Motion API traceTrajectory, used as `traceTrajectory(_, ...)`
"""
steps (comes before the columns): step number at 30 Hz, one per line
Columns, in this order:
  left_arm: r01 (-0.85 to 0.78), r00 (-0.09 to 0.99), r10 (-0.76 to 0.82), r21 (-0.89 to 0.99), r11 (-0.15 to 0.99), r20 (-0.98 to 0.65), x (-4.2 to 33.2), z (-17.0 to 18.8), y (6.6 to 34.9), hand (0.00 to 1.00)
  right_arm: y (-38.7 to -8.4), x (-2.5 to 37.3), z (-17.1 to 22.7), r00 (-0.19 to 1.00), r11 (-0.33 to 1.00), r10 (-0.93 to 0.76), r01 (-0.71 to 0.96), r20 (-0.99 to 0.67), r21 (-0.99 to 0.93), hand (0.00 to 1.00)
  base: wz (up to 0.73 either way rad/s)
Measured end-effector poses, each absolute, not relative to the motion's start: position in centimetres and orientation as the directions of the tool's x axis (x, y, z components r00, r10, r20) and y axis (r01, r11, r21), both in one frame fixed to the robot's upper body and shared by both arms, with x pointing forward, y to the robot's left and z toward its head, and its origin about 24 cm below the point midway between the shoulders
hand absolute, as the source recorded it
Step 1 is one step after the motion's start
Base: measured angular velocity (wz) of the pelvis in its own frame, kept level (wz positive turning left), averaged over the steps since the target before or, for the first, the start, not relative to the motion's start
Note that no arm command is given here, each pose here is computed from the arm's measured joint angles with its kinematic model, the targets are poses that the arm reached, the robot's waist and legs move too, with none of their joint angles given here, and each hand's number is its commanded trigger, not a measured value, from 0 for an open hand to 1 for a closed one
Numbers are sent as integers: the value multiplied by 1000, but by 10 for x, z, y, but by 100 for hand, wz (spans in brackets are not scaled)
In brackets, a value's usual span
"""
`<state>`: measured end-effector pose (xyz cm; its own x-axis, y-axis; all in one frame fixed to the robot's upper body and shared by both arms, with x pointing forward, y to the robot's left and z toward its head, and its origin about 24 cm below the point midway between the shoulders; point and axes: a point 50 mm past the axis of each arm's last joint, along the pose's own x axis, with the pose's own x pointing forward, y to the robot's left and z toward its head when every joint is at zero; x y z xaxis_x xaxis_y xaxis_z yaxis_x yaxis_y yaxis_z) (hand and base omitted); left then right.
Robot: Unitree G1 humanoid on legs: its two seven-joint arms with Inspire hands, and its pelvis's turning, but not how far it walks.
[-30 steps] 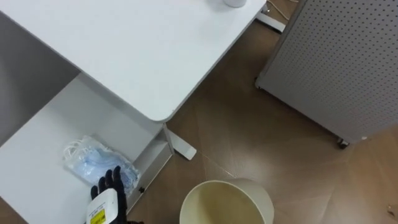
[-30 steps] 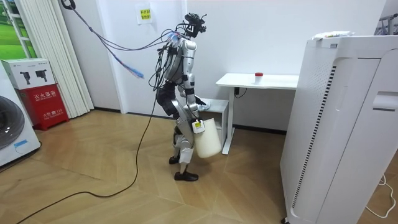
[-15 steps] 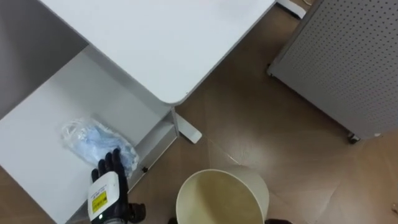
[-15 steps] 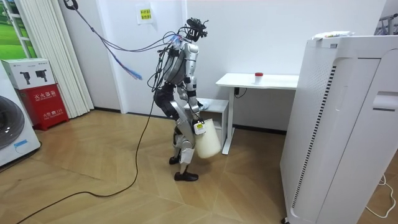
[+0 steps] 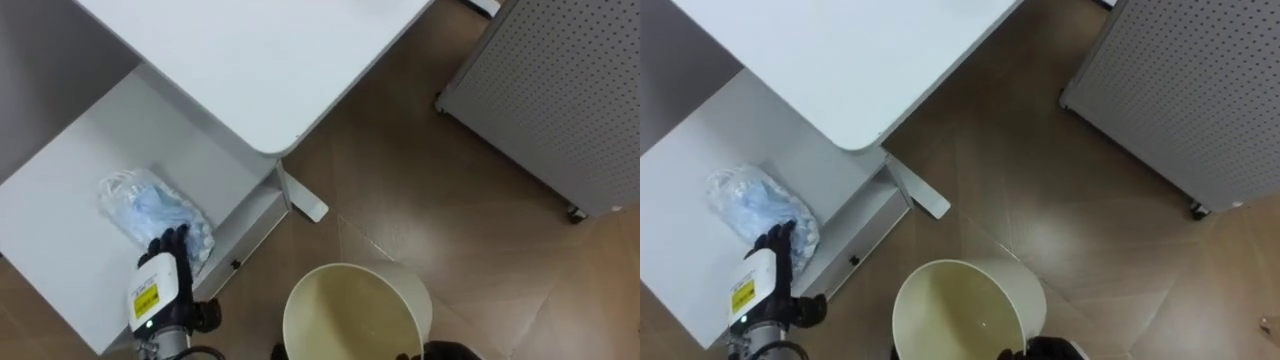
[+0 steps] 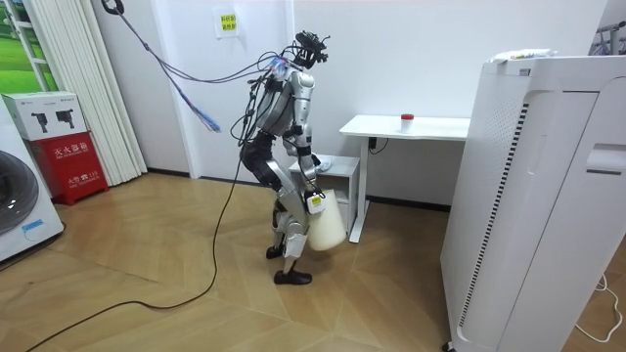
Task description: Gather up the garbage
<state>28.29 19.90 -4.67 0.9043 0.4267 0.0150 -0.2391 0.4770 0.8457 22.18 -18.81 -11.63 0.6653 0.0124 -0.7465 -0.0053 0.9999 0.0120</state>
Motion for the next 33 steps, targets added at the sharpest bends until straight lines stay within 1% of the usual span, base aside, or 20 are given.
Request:
traceTrajectory(6, -264, 894, 447, 847, 461, 35, 288, -40, 210, 100, -187, 222, -116, 664, 1000, 19, -18, -748, 10, 100, 1)
traceTrajectory(18, -158, 902, 426, 856, 492, -78, 277, -56, 205, 100, -186, 221, -117, 650, 999, 36, -30, -759, 22, 100, 0)
traceTrajectory(23, -168, 904, 424, 863, 476, -58, 276, -56, 205, 100, -183, 222, -117, 657, 999, 45, -34, -753, 30, 100, 0)
traceTrajectory(29, -152, 930, 365, 864, 480, -39, 276, -56, 196, 100, -179, 223, -116, 669, 999, 54, -40, -741, 37, 100, -1)
traceTrajectory(31, -141, 937, 345, 858, 494, -45, 275, -58, 190, 100, -178, 222, -117, 664, 999, 53, -41, -746, 35, 100, -5)
traceTrajectory(33, -121, 947, 316, 838, 532, -64, 271, -62, 178, 100, -178, 219, -119, 657, 998, 53, -52, -752, 25, 100, -8)
